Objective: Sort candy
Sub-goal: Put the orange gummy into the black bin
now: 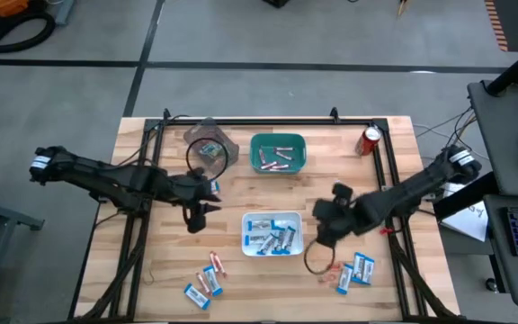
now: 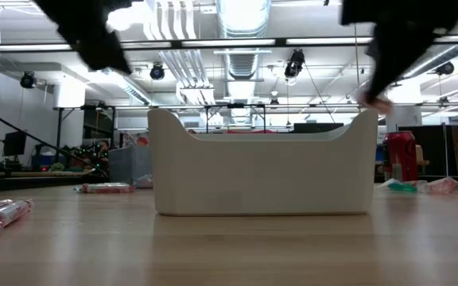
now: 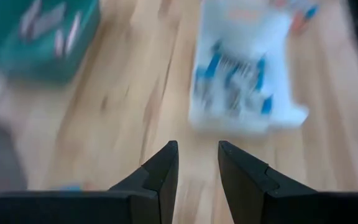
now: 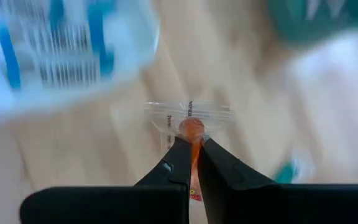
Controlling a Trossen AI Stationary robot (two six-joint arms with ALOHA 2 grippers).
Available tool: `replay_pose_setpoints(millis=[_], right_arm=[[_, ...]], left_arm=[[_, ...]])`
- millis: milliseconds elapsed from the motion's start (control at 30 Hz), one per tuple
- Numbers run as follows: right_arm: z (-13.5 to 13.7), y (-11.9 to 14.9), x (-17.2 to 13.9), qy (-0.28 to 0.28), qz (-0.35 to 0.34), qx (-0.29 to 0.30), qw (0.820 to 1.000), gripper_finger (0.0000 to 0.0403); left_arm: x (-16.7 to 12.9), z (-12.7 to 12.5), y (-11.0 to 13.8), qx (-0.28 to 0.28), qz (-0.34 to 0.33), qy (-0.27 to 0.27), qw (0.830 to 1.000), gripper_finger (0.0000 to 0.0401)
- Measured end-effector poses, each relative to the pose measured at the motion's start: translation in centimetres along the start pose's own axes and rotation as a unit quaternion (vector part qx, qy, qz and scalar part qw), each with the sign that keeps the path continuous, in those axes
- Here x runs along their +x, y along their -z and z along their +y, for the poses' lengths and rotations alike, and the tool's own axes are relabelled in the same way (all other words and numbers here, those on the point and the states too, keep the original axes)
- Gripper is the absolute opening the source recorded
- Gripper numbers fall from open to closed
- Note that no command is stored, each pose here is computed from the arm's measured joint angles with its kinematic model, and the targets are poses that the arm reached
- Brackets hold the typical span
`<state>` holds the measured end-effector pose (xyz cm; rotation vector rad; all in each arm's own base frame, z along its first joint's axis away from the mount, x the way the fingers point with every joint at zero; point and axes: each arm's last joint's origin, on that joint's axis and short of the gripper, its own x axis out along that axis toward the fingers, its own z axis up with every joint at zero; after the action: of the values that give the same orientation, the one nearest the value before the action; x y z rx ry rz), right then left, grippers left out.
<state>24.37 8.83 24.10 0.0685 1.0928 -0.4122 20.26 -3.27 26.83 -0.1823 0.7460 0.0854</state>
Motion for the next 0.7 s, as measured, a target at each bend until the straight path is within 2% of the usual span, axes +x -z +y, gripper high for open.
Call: replay_pose_setpoints(millis=[100, 200, 300, 433, 500, 700], right_arm=[[-1.5, -2.4, -0.3, -0.011, -0.080, 0.003, 0.997, 0.0013], [-3.0, -5.3, -0.2, -0.022, -0.166, -0.002, 0.986, 0.0013], [-4.5, -8.2, 0.1, -0.041, -0.251, -0.012, 0.967, 0.0013], [-6.7, -11.8, 1.3, -0.093, -0.355, -0.006, 0.930, 0.0013], [-7.8, -13.1, 2.3, -0.094, -0.393, 0.012, 0.914, 0.0013], [-10.1, -15.5, 6.3, -0.060, -0.455, 0.059, 0.887, 0.0013]], left_arm=[[-0.2, 0.4, 1.1, -0.034, 0.053, -0.020, 0.998, 0.0098], [0.0, 0.7, 2.0, -0.058, 0.082, -0.034, 0.994, 0.0098], [0.3, 0.6, 2.6, -0.071, 0.100, -0.041, 0.992, 0.0098], [0.0, -0.1, 3.4, -0.073, 0.121, -0.035, 0.989, 0.0098], [-0.3, -0.7, 3.6, -0.070, 0.120, -0.027, 0.990, 0.0098], [-1.3, -2.1, 4.2, -0.063, 0.092, -0.029, 0.993, 0.0097]])
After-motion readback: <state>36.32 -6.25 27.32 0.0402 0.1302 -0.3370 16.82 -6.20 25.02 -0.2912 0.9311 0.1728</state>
